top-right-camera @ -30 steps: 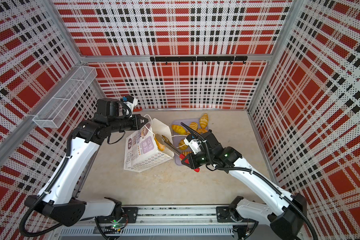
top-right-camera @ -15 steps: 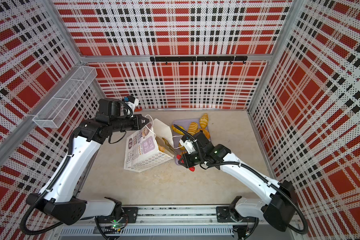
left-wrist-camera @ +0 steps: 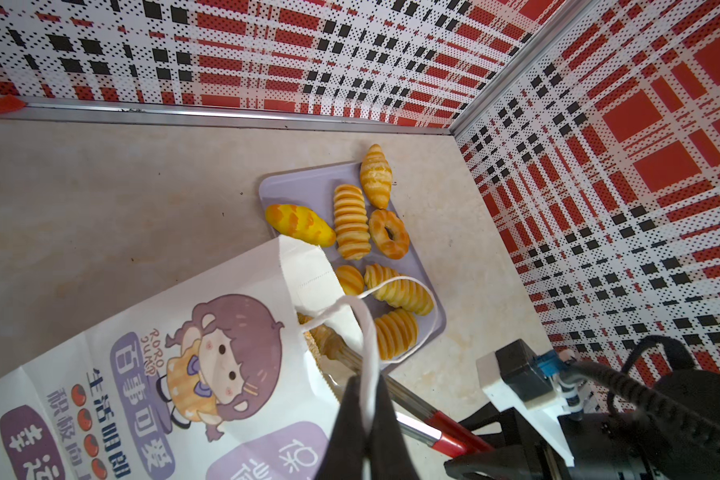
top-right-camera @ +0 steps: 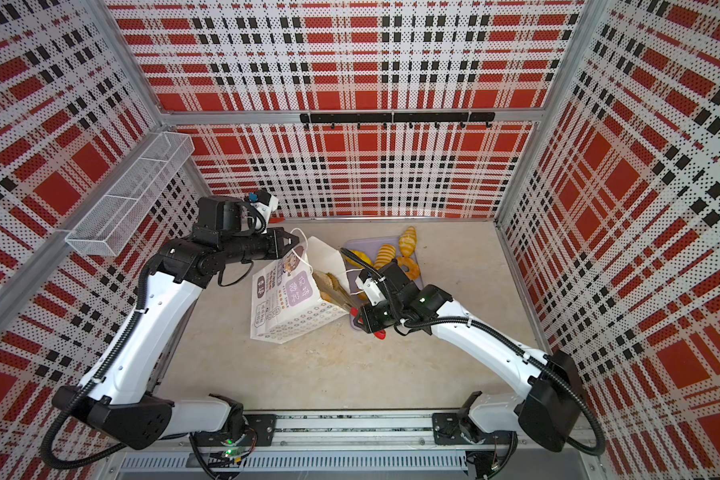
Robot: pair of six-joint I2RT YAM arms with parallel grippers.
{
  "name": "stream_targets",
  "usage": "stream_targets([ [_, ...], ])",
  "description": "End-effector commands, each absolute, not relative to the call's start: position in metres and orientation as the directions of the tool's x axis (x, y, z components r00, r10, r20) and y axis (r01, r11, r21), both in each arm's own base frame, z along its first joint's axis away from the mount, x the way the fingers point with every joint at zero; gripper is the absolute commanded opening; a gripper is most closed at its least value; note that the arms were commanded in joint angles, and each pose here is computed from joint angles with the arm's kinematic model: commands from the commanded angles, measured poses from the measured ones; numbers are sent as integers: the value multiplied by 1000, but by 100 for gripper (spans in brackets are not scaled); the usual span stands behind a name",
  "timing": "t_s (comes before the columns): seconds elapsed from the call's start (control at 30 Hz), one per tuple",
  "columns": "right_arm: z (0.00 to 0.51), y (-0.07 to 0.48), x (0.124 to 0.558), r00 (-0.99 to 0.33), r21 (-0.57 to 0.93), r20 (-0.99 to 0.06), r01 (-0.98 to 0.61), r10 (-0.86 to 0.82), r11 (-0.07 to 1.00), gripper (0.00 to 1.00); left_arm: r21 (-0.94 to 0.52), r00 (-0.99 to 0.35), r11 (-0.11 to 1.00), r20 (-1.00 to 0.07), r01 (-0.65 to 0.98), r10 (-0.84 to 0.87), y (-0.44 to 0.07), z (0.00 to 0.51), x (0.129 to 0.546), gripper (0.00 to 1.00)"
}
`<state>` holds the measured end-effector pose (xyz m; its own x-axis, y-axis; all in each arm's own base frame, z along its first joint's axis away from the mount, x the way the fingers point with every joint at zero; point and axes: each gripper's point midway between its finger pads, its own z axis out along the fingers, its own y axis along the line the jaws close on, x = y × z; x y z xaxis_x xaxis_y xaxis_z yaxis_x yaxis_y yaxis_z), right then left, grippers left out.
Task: Place the fake bread into the paper bag
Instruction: 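Lower the bun into the bag held by the left gripper, then open the tongs inside the bag to release the sesame bun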
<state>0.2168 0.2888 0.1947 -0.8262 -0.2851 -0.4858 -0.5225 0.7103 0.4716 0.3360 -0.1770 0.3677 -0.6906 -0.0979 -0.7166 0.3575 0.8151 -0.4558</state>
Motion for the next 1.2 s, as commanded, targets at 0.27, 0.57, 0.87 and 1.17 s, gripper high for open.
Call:
stream_targets([
  [0.27, 225, 295, 224, -783, 479, -578, -554, -229, 681, 40, -452, -648, 797, -755, 401, -102, -183, 389, 338, 0],
  [0.57, 238, 294, 222, -772, 500, -605, -559, -194, 662, 40, -452, -644, 796, -758, 404, -104, -183, 391, 338, 0],
  [0.87, 258, 281, 220, -750, 486, -642, -558, -159, 672, 39, -452, -643, 798, -758, 398, -109, -182, 391, 340, 0],
  [1.17, 270, 266, 221, -747, 506, -658, -537, -101, 675, 29, -457, -640, 795, -759, 398, -116, -183, 391, 343, 0],
])
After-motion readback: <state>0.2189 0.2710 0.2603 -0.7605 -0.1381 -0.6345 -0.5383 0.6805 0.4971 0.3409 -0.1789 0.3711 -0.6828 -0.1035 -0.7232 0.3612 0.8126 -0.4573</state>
